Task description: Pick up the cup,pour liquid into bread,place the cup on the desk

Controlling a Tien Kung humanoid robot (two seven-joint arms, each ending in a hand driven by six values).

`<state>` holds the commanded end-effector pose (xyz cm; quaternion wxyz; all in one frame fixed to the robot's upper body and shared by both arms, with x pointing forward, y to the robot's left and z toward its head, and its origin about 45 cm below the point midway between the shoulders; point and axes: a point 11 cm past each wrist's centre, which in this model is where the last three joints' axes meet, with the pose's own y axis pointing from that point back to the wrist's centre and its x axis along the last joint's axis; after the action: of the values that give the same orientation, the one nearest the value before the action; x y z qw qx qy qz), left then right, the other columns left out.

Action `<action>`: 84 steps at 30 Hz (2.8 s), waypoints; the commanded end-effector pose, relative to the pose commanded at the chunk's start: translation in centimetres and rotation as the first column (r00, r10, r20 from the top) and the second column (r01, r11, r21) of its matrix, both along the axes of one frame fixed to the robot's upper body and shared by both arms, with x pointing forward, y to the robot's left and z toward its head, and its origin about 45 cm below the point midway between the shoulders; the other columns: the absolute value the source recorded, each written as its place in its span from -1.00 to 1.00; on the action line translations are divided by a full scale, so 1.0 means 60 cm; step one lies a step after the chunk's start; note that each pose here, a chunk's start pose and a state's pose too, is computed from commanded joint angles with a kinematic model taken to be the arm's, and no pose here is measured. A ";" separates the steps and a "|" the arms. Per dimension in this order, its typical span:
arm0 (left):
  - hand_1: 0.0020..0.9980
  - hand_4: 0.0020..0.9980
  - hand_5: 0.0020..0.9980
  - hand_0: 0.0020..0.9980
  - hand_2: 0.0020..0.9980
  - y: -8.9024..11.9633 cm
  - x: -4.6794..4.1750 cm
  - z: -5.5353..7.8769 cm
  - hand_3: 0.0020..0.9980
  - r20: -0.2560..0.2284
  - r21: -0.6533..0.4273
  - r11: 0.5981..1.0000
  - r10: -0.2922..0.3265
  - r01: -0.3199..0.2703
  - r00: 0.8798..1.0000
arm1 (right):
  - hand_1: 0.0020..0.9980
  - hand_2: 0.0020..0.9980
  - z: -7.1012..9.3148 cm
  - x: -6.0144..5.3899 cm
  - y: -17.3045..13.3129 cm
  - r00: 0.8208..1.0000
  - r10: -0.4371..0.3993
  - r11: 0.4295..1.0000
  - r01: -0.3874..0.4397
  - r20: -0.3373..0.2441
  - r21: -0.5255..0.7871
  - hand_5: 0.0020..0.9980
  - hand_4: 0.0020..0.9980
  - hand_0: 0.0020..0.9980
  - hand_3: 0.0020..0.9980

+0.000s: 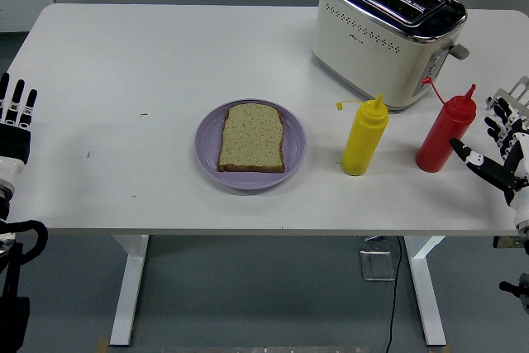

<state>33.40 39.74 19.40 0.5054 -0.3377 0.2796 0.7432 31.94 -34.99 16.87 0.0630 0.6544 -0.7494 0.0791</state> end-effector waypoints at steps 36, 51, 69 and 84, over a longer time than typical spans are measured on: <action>0.47 0.02 1.00 0.57 0.47 -0.002 -0.003 -0.006 0.39 -0.009 -0.002 1.000 -0.001 0.001 1.000 | 0.54 0.61 -0.019 0.043 0.072 0.997 -0.071 0.994 0.073 -0.026 0.079 -0.47 0.80 0.55 0.86; 0.47 0.02 1.00 0.57 0.47 -0.001 -0.003 -0.007 0.39 -0.010 -0.003 1.000 0.001 -0.001 1.000 | 0.09 0.03 -0.012 0.057 0.091 0.996 -0.092 0.981 0.092 -0.007 0.170 -0.66 0.59 0.03 0.11; 0.47 0.02 1.00 0.57 0.47 0.001 -0.003 -0.007 0.39 -0.010 -0.005 1.000 0.006 -0.006 1.000 | -0.65 -0.44 -0.014 0.062 0.088 0.987 -0.163 0.971 0.159 0.010 0.181 -0.69 0.58 -0.72 -0.28; 0.47 0.02 1.00 0.57 0.47 0.001 -0.004 -0.006 0.39 -0.009 -0.006 1.000 0.008 -0.008 1.000 | -0.79 -0.55 -0.015 0.061 0.086 0.985 -0.169 0.969 0.164 0.015 0.188 -0.67 0.62 -0.88 -0.41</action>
<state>33.18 39.82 19.02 0.5001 -0.3368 0.2827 0.7460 35.60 -29.85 15.98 -0.0033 0.5908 -0.8067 0.0133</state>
